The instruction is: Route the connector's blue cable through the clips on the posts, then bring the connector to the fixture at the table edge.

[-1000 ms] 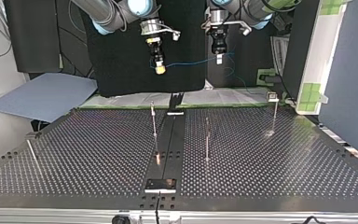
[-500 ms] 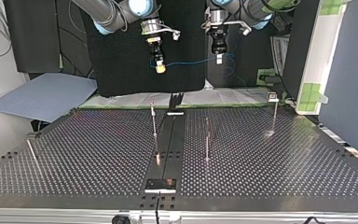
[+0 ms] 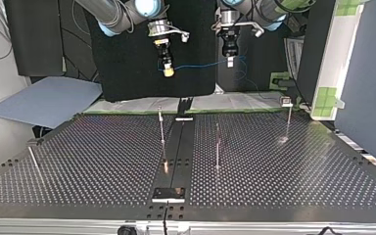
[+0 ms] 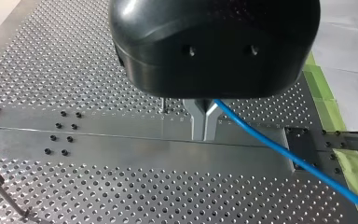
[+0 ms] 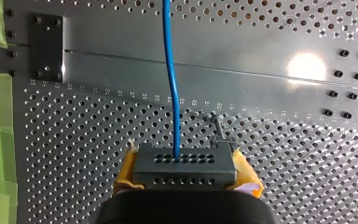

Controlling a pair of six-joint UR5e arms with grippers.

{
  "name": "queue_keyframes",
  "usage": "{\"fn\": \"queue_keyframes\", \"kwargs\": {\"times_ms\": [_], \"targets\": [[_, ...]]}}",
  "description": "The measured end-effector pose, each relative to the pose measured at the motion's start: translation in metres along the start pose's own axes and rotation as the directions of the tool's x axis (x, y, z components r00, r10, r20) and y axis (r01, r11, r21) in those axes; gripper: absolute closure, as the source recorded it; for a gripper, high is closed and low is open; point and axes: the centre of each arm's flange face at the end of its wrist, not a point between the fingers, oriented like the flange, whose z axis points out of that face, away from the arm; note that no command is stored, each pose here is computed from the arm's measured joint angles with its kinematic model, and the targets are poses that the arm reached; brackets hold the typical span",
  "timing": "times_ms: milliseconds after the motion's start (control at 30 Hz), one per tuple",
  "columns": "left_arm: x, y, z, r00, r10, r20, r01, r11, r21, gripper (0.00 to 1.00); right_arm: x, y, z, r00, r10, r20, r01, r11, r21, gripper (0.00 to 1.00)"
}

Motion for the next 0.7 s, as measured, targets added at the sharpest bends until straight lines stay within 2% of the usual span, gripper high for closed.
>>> {"fn": "queue_keyframes", "kwargs": {"times_ms": [133, 233, 333, 533, 700], "targets": [[-0.001, 0.000, 0.002, 1.0000, -0.005, 0.001, 0.005, 1.0000, -0.001, 1.00, 0.005, -0.003, 0.001, 1.0000, 0.007, -0.006, -0.007, 0.9999, 0.009, 1.00], [-0.007, -0.003, 0.009, 0.9997, -0.022, 0.009, 0.022, 0.9998, 0.000, 1.00, 0.020, -0.012, 0.005, 0.9992, 0.031, -0.027, -0.030, 0.9992, 0.028, 1.00], [-0.017, -0.004, 0.013, 0.9989, -0.044, 0.014, 0.044, 0.9990, 0.006, 1.00, 0.039, -0.018, 0.011, 0.9970, 0.059, -0.049, -0.057, 0.9975, 0.040, 1.00], [-0.034, -0.003, 0.015, 0.9977, -0.067, 0.016, 0.067, 0.9978, 0.005, 1.00, 0.073, -0.026, 0.018, 0.9902, 0.115, -0.079, -0.109, 0.9911, 0.076, 1.00], [-0.048, 0.006, 0.018, 0.9982, -0.057, 0.021, 0.058, 0.9973, -0.046, 1.00, 0.095, -0.019, 0.017, 0.9838, 0.162, -0.077, -0.156, 0.9847, 0.078, 1.00]]}}
